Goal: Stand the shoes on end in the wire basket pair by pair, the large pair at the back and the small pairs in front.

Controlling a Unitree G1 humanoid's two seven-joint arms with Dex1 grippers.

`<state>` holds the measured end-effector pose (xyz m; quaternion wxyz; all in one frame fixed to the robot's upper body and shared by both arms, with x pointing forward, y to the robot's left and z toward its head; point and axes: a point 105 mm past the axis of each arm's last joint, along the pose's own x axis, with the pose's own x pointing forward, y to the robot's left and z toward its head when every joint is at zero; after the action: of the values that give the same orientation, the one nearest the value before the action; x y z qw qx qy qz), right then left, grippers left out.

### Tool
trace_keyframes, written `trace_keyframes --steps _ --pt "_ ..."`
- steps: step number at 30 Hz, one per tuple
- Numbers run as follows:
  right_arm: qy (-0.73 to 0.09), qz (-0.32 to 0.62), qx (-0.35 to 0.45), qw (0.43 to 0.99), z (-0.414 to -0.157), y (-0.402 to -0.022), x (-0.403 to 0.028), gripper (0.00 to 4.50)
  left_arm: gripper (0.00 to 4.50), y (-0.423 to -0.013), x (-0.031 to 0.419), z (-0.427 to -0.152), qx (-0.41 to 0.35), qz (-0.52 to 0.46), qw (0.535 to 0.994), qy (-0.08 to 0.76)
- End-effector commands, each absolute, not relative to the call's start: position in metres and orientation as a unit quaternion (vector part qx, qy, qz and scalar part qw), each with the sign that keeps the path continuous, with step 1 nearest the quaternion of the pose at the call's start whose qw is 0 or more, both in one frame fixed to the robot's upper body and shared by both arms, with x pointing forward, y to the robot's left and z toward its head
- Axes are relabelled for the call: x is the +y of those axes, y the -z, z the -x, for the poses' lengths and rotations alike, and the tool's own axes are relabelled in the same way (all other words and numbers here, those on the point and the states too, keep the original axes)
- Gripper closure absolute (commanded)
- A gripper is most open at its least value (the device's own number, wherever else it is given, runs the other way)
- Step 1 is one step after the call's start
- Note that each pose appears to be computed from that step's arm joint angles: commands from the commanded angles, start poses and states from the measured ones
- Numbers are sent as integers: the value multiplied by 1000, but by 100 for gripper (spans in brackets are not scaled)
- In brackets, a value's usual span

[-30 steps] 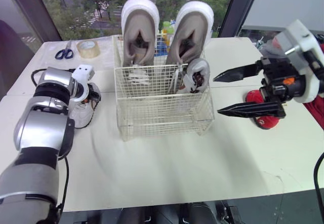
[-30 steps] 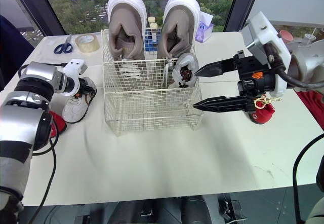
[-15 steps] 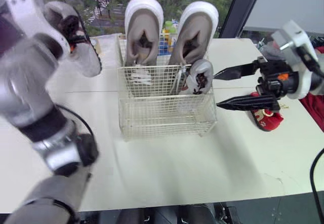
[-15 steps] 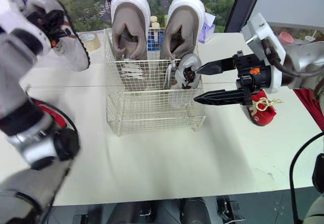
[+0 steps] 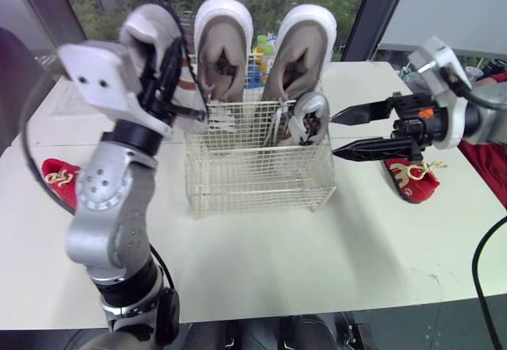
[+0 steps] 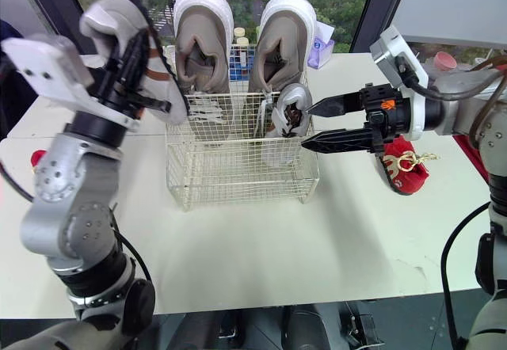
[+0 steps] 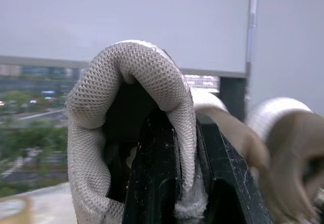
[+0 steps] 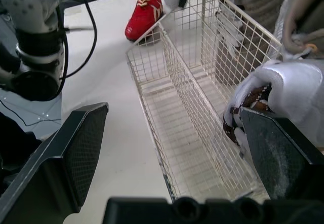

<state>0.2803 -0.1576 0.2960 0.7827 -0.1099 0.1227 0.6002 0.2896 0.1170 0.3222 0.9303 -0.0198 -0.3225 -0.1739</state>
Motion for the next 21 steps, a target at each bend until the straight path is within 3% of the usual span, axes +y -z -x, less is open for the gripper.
trace_keyframes --steps 1,8,16,21 --pt "-587 119 111 793 -268 -306 -162 0 444 -329 98 -284 -374 7 904 206" --pt "-564 114 116 810 -258 -305 -166 0 444 -292 88 -300 -360 -11 912 197" --pt "-549 108 116 821 -251 -304 -166 0 444 -231 85 -314 -273 -9 940 206" --pt "-549 100 114 822 -255 -300 -165 0 444 -230 90 -319 -233 13 951 204"
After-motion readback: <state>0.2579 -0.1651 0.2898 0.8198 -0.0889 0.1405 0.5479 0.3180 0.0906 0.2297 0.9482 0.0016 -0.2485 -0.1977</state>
